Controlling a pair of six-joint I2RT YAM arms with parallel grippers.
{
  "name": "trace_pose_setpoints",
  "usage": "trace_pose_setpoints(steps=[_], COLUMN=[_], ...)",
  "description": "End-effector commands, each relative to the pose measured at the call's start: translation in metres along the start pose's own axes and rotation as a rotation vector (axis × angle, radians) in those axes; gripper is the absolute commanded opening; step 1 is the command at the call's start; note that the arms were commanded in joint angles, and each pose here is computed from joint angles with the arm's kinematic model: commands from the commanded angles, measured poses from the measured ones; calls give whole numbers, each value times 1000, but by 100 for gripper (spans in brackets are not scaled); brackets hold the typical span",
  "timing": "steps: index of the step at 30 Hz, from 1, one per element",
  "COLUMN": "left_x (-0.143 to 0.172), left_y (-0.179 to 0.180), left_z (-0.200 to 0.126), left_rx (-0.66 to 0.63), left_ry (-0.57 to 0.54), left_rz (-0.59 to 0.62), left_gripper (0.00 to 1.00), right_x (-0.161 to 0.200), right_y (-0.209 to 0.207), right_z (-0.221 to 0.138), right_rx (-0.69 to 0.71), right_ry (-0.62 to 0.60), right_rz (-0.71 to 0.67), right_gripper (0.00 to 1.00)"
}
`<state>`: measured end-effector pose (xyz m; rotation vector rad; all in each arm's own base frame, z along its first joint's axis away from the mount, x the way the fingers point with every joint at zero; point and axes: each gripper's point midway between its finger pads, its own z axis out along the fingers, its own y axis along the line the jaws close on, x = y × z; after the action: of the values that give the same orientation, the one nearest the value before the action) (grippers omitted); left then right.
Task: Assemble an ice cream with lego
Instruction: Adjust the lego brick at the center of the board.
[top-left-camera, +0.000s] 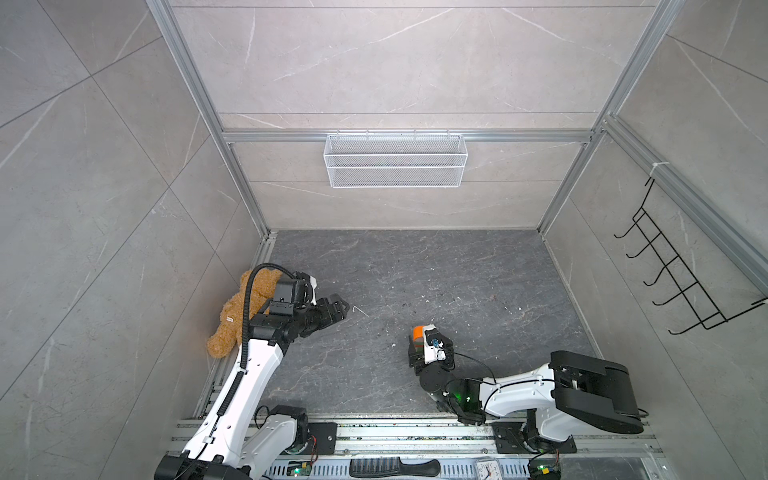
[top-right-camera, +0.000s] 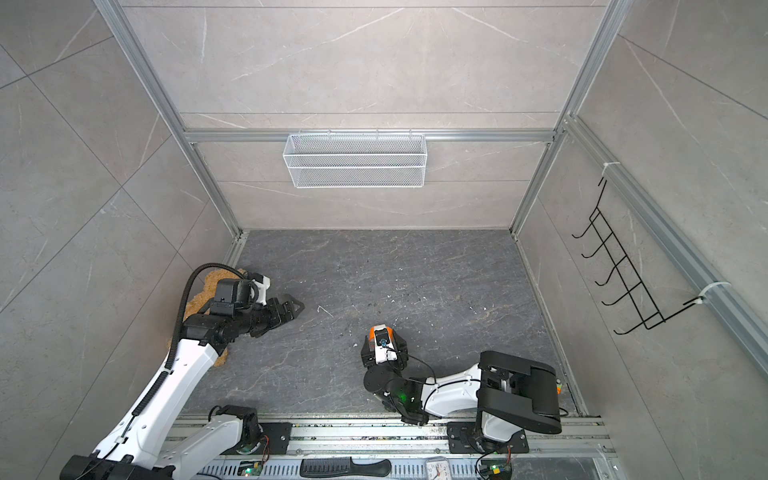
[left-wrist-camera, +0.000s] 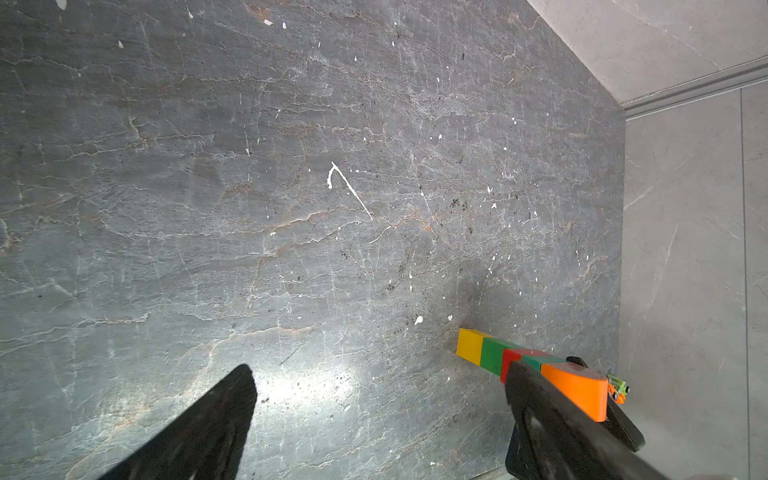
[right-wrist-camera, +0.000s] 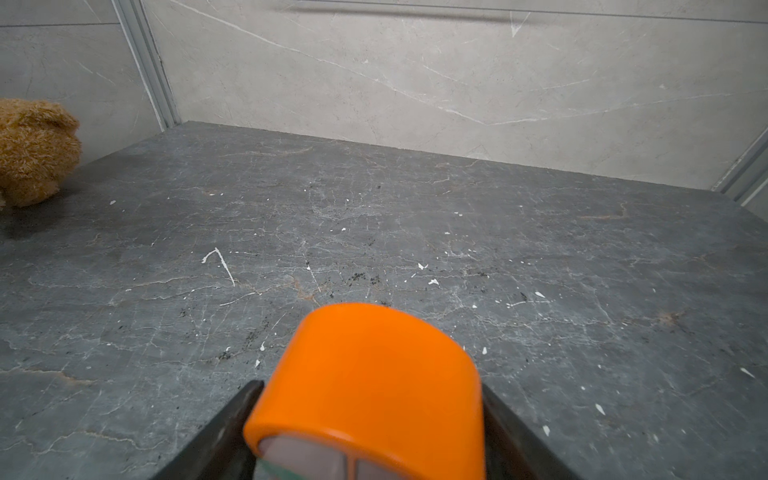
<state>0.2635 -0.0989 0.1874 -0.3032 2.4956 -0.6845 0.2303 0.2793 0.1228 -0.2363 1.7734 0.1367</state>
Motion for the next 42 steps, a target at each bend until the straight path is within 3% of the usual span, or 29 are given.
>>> trace_pose_setpoints(steps=[1,7,16,22,42], left_x=[-10,-10,-11,-12,-13], left_y=[-5,-4,-5,-6,-14], left_z=[-10,-10,-10,-10,-13], left_rx=[2,-4,-1,2,36], left_ry=[-34,-35,-37,-35,-25], left_rz=[31,34,40,41,57], left_gripper=[97,96,97,96,97], right_x=[-6,-5,-19,-34,-32], right_y=[6,5,9,2,-20], right_z=[3,4,4,5,14], right_rx=[-6,-8,-18,-42,-253], right_ry=[-10,-3,16,106,840], right_rz=[14,9,-17,10,87], right_gripper=[69,56,54,53,48])
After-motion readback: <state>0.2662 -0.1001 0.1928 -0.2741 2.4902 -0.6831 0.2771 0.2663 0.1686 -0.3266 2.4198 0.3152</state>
